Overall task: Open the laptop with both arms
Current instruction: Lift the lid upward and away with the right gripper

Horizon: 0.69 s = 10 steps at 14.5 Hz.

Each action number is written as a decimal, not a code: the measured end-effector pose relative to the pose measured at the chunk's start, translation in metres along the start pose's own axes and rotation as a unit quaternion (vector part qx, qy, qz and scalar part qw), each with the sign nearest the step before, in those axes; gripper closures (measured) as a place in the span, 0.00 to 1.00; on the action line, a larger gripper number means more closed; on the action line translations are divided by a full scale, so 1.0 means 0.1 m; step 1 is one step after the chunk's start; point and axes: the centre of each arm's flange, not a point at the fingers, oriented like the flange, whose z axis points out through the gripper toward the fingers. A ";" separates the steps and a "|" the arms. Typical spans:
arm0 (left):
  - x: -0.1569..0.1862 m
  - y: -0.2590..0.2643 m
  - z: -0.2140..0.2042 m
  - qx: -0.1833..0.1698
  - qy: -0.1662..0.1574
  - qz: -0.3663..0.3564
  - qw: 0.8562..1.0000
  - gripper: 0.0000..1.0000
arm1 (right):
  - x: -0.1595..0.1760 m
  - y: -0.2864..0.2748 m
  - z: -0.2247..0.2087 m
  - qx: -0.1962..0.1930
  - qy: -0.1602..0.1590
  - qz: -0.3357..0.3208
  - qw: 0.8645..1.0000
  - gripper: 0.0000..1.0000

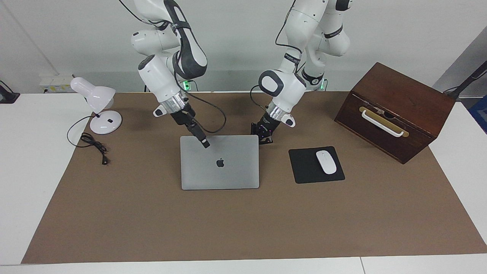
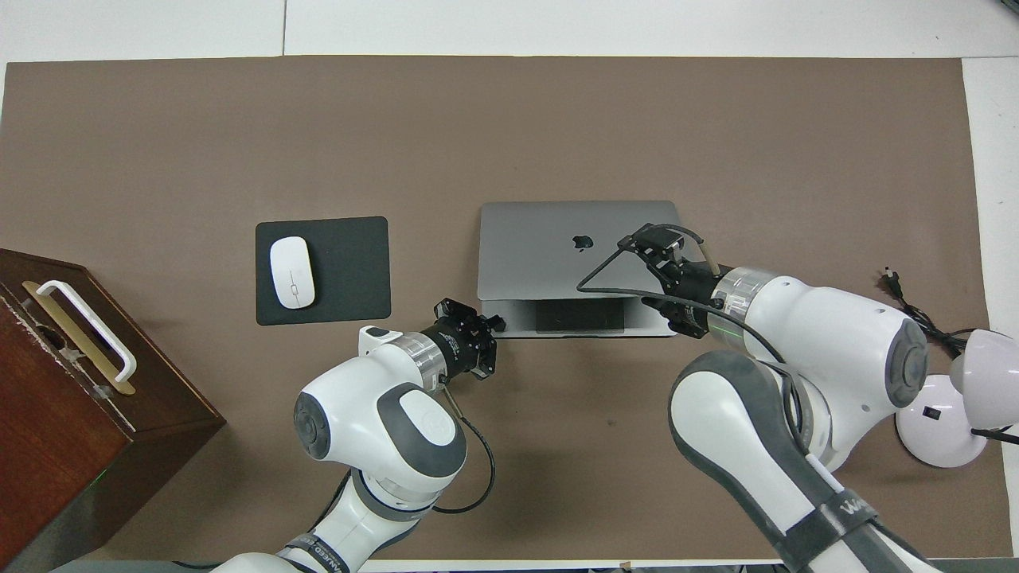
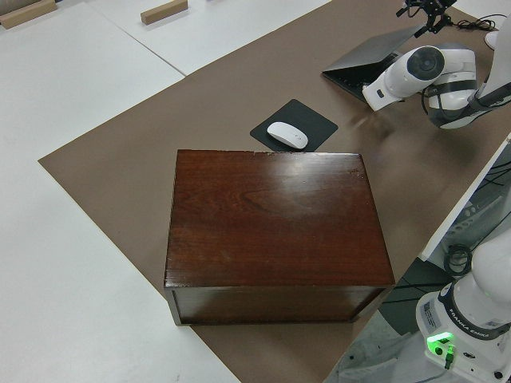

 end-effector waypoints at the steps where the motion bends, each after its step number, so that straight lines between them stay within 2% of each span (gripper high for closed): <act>1: 0.00 0.00 0.00 0.000 0.000 0.000 1.000 0.99 | 0.04 -0.04 -0.01 0.004 0.002 -0.001 1.000 0.00; 10: 0.00 0.00 0.00 0.000 0.000 0.000 1.000 0.99 | 0.22 -0.45 -0.08 0.036 0.015 -0.007 0.999 0.00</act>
